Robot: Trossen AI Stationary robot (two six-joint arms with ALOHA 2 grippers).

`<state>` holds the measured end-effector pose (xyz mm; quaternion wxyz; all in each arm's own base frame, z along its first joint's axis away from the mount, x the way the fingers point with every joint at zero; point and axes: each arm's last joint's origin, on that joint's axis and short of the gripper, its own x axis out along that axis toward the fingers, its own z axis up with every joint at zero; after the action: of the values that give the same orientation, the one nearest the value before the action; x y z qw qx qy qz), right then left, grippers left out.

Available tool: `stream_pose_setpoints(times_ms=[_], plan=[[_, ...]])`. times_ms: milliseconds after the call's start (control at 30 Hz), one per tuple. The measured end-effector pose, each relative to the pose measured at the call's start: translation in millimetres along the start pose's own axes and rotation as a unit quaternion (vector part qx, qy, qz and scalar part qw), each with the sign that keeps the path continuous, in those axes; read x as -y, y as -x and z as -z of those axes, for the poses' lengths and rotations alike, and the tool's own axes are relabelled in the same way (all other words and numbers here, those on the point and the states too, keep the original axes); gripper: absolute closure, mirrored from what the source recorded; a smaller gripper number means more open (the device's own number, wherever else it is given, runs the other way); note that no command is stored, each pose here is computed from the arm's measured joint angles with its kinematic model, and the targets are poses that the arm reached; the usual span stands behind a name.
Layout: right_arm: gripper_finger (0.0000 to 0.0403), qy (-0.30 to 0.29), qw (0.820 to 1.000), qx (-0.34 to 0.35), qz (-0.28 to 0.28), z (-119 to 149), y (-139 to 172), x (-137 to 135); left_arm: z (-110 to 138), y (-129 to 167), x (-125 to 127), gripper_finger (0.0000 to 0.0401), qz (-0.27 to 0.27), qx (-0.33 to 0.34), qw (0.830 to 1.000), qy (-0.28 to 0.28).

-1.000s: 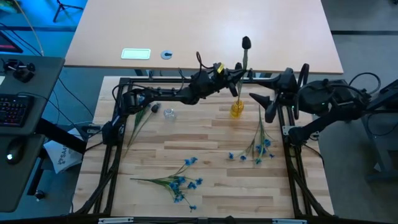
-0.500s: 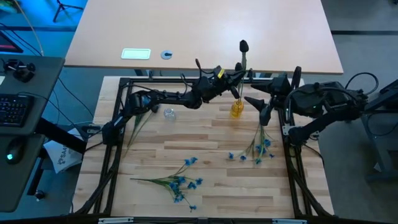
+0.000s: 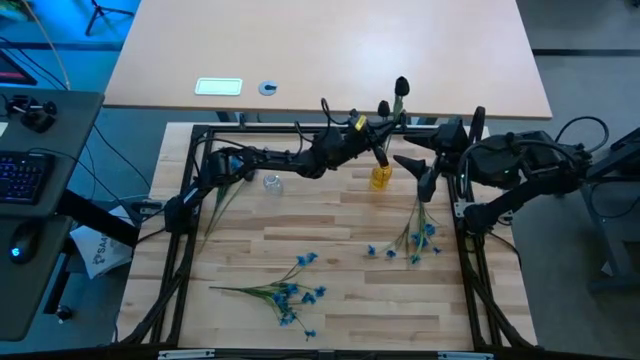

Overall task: Sort flowers into vase by color
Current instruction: Put the bottom black tulip flower into the yellow crystal vase

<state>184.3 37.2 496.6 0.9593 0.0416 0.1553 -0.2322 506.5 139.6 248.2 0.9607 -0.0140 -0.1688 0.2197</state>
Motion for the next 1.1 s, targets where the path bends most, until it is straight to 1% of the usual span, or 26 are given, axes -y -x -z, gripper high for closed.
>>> stream_pose_setpoints(times_ms=[233, 400, 600, 800, 1000, 1100], plan=[[0.0160, 0.000, 1.000, 0.000, 0.000, 0, 0, 0, 1, 0, 0, 0.0401, 0.000, -0.003, 1.000, 0.003], [0.0160, -0.002, 1.000, 0.000, 0.000, 0, 0, 0, 10, 1, 1, 0.0400, -0.001, -0.049, 0.999, -0.005], [0.0160, -0.002, 1.000, 0.000, 0.000, 0, 0, 0, 11, 1, 1, 0.0397, 0.000, -0.051, 0.999, -0.003], [0.0160, -0.002, 1.000, 0.000, 0.000, 0, 0, 0, 11, 1, 2, 0.0361, 0.005, -0.064, 0.998, 0.022], [0.0160, 0.002, 1.000, -0.004, 0.001, 1, 0, 0, 14, 3, 2, 0.0313, 0.008, -0.126, 0.992, 0.007], [0.0160, 0.003, 1.000, -0.005, 0.002, 1, 0, 0, 10, 4, 2, 0.0289, 0.006, -0.150, 0.989, 0.005]])
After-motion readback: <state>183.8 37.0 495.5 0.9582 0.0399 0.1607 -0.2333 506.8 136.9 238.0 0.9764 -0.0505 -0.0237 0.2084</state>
